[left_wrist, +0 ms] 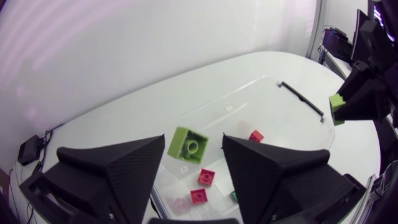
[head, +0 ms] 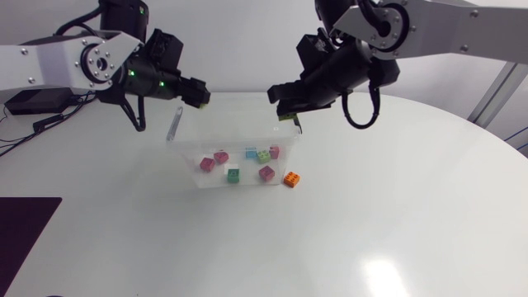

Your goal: Place the duplo bricks in the container

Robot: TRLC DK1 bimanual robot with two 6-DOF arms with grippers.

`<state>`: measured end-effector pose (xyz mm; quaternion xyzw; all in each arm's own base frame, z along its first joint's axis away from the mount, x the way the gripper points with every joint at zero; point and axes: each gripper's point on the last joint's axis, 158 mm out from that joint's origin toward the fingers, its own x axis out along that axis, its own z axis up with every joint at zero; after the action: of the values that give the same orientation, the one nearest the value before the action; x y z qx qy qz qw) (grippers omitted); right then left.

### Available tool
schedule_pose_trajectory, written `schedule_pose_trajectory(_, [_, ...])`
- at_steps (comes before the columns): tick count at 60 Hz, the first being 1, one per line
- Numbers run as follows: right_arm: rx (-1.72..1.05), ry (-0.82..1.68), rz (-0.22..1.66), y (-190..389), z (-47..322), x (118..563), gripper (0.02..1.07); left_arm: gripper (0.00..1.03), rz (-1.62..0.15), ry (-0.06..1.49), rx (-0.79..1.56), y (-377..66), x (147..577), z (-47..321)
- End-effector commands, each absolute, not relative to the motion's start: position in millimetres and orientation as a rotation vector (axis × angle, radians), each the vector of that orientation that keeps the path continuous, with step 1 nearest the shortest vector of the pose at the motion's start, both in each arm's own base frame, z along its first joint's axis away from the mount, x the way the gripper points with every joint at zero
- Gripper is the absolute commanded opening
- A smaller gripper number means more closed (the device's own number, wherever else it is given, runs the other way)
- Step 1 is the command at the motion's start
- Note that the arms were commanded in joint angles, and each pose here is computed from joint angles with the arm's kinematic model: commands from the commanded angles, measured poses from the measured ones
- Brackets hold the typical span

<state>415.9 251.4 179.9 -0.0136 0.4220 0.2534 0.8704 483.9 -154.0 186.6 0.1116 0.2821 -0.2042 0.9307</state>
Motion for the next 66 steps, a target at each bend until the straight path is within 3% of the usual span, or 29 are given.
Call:
schedule_pose_trajectory(1, [-0.036, 0.864, 0.532, 265.3, 182.2, 426.3, 0.29, 0.99, -0.408, 0.590, 0.213, -150.9, 479.0, 179.0])
schedule_pose_trajectory(13, [-0.089, 0.863, 0.537, 285.3, 170.1, 438.0, 0.35, 0.98, -0.404, 0.495, 0.209, -143.7, 451.1, 219.1])
schedule_pose_trajectory(16, [-0.112, 0.868, 0.521, 287.5, 163.1, 440.8, 0.45, 0.98, -0.397, 0.473, 0.208, -140.0, 443.4, 229.3])
schedule_pose_trajectory(24, [-0.150, 0.878, 0.472, 285.2, 151.0, 445.9, 0.90, 0.99, -0.386, 0.430, 0.203, -131.0, 420.4, 251.0])
schedule_pose_trajectory(32, [-0.147, 0.862, 0.466, 274.6, 161.5, 440.3, 1.02, 0.98, -0.377, 0.398, 0.202, -121.4, 391.6, 259.8])
schedule_pose_trajectory(45, [-0.115, 0.759, 0.559, 244.9, 182.7, 406.3, 1.02, 0.98, -0.340, 0.322, 0.197, -97.2, 345.8, 271.7])
schedule_pose_trajectory(66, [-0.199, 0.854, 0.651, 198.3, 111.6, 362.3, 1.02, 0.98, -0.297, 0.320, 0.199, -74.4, 308.0, 240.2])
